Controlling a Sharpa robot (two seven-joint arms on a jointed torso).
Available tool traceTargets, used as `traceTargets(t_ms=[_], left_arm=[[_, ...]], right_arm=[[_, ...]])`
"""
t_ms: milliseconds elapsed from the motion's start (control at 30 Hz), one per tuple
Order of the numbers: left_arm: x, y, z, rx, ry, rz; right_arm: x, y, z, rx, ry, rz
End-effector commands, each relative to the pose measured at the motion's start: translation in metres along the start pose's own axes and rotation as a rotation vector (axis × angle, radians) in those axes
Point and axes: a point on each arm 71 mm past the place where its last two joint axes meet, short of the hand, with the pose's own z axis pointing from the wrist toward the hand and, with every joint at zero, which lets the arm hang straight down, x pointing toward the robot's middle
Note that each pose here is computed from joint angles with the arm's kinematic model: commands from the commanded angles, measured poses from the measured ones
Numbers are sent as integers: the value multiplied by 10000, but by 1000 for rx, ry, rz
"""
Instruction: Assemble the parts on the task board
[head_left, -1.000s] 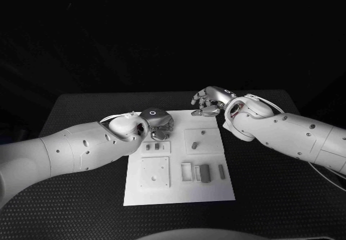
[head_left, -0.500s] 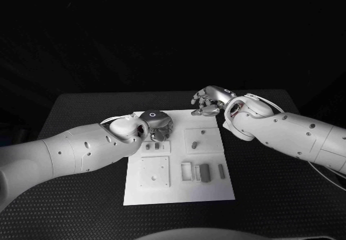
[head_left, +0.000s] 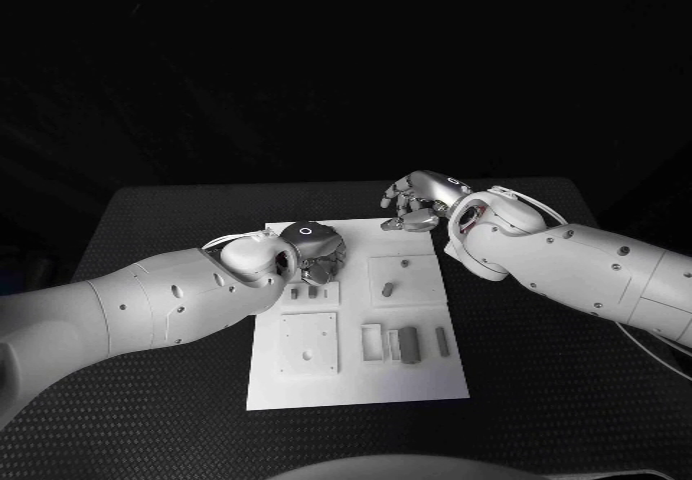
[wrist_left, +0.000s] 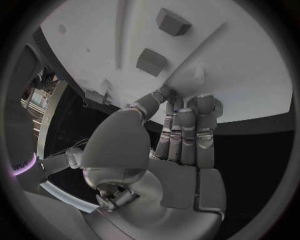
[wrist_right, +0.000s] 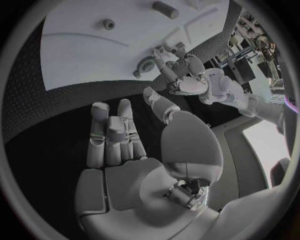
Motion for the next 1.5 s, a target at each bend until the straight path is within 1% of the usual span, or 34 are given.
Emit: traceTargets(t_ms=[33, 767, 1133, 1333, 1433, 1500], left_arm=[[7, -21, 9, 13, 10, 7], [60, -28, 34, 3, 20, 7], [63, -31, 30, 4, 20, 11], [52, -27, 12, 10, 0, 5], [53, -19, -6, 16, -1, -22], [46, -16, -20, 17, -11, -35]], right_arm=[[2, 11, -1, -9, 0, -1], [5, 21, -2, -11, 3, 0], [4, 17, -2, -11, 2, -1], [4, 16, -1, -11, 2, -1], [4, 18, -1, -11, 2, 0], [4, 16, -1, -11, 2, -1]])
